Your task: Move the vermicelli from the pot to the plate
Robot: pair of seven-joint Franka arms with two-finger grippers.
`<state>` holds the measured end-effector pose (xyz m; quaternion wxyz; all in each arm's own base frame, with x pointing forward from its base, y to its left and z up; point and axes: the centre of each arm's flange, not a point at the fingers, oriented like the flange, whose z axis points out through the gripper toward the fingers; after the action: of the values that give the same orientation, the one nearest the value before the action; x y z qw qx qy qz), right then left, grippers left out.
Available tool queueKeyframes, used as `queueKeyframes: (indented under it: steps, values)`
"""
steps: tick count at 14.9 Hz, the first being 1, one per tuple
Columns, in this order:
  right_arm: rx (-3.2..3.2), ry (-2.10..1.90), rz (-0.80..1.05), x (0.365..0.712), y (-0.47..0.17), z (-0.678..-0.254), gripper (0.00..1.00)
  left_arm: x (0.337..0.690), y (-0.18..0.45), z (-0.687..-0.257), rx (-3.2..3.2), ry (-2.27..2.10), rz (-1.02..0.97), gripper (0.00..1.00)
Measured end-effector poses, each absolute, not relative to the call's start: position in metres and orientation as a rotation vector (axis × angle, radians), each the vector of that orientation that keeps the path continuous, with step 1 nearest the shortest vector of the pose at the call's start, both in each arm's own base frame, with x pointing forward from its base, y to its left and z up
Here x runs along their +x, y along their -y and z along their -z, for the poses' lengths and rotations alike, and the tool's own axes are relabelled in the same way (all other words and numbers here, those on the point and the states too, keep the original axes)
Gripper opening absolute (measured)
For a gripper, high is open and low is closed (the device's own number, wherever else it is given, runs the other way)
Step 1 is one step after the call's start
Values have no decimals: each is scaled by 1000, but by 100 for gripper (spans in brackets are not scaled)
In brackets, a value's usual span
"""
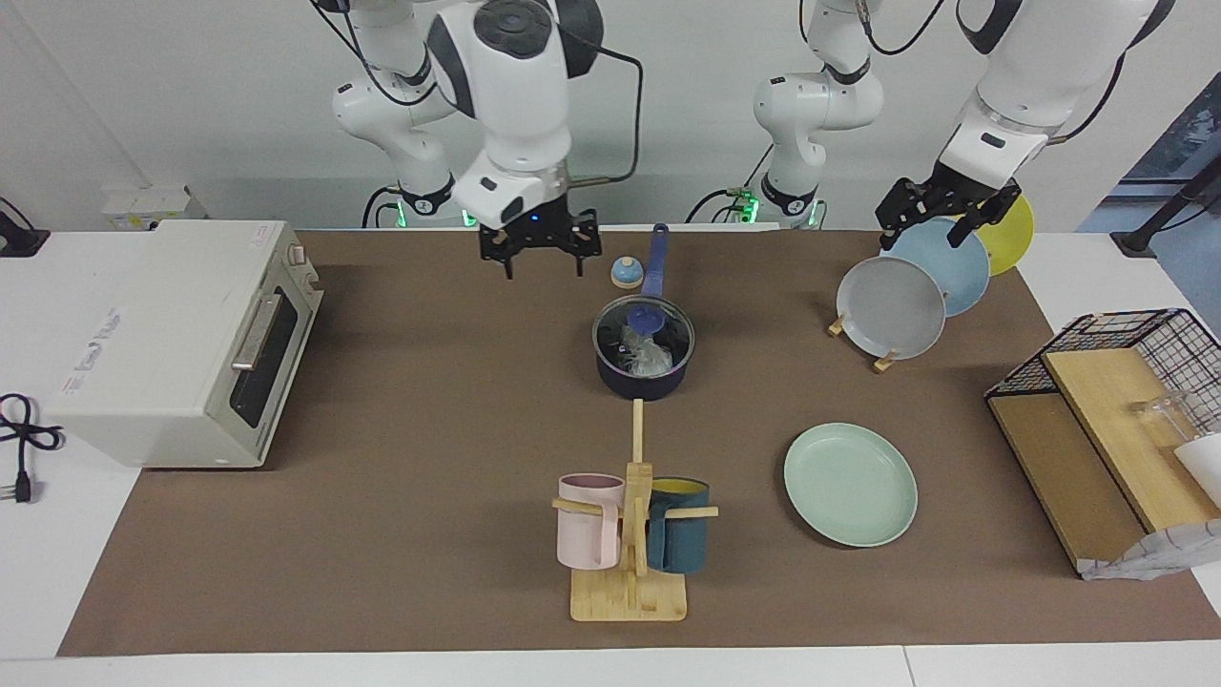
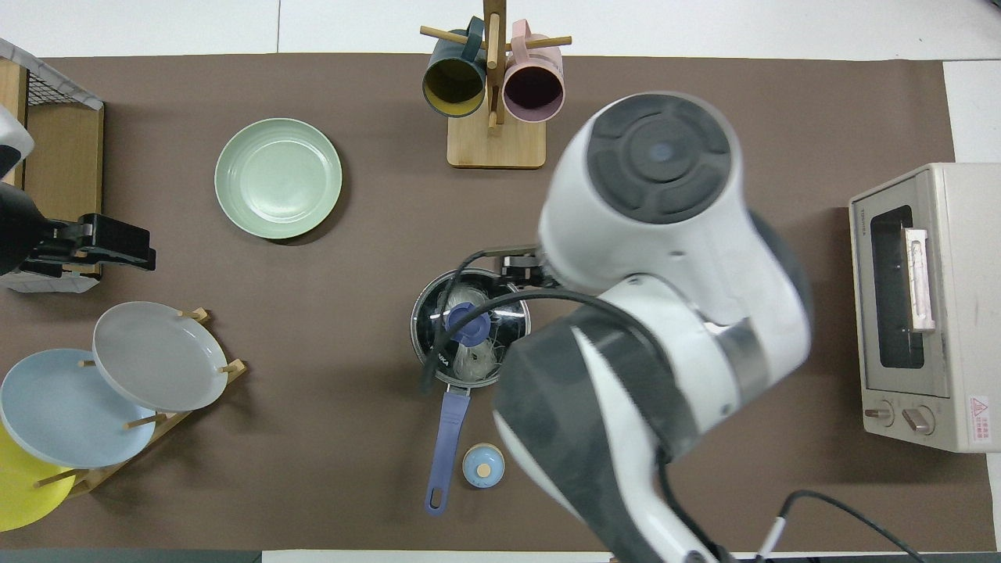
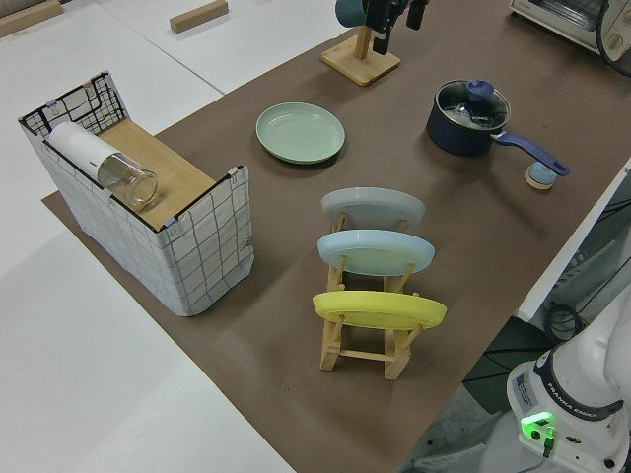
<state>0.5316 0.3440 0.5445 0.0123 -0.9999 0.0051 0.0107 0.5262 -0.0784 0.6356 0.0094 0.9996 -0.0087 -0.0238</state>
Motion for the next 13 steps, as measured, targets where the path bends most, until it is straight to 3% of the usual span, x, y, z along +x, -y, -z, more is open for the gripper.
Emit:
queueKeyframes:
  steps: [4,13]
  values:
    - [-3077,-5,50,526,-388,-500,100,526,78,-636,3122,27,74,100]
    - [-3089,85,23,500,-428,-450,100,526,78,-636,3122,27,74,100]
